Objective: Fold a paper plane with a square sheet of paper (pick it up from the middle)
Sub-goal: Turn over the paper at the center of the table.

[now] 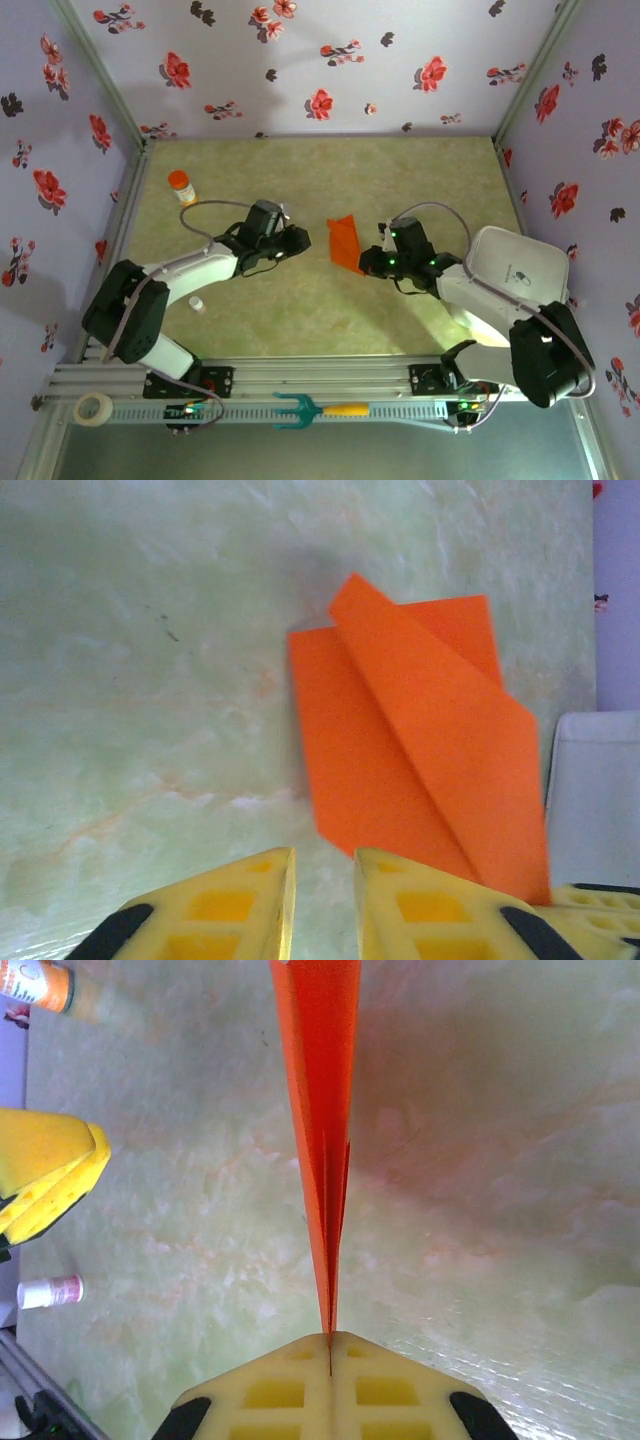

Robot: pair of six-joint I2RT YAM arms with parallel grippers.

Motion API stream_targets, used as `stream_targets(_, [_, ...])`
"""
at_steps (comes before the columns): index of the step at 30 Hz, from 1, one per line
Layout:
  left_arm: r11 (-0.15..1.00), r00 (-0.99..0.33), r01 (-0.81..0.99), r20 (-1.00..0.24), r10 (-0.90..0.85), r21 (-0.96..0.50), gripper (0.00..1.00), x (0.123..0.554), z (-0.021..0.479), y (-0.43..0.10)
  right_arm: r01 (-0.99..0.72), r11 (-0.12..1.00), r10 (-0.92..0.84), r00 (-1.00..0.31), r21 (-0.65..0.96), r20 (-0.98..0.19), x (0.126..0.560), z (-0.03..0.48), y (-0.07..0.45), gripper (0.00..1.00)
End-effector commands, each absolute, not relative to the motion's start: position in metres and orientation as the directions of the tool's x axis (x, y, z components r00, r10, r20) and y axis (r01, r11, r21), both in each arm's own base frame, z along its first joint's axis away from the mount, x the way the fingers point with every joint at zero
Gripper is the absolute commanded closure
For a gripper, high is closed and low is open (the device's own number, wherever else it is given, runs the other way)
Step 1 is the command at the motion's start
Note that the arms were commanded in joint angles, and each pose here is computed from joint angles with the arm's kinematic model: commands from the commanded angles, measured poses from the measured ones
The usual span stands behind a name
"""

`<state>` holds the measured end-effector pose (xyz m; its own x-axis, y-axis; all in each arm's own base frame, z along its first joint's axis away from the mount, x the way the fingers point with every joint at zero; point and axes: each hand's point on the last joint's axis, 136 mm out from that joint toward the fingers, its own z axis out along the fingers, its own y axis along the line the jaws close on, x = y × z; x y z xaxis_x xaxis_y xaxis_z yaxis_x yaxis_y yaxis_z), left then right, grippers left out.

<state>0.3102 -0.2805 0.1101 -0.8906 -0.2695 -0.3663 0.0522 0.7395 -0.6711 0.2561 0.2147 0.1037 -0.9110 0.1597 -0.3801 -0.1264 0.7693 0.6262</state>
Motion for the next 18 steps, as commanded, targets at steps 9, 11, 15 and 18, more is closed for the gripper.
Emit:
stream_targets(9, [0.749, -0.869, 0.032, -0.389, -0.307, -0.662, 0.73, 0.311, 0.114, -0.262, -0.168, 0.916, 0.050, -0.853, 0.364, -0.520, 0.259, 0.119, 0.180, 1.00])
stream_targets(11, [0.746, -0.865, 0.027, -0.390, -0.316, -0.665, 0.73, 0.312, 0.116, -0.259, -0.179, 0.949, -0.006, -0.831, 0.258, -0.556, 0.260, 0.126, 0.172, 1.00])
stream_targets(15, [0.743, -0.853, 0.016, -0.397, -0.339, -0.669, 0.71, 0.313, 0.120, -0.251, -0.159, 0.987, -0.125, -0.786, 0.001, -0.606, 0.266, 0.139, 0.154, 1.00])
stream_targets(18, [0.746, -0.844, 0.004, -0.402, -0.355, -0.666, 0.70, 0.312, 0.122, -0.243, -0.123, 0.978, -0.200, -0.771, -0.167, -0.605, 0.272, 0.143, 0.142, 1.00])
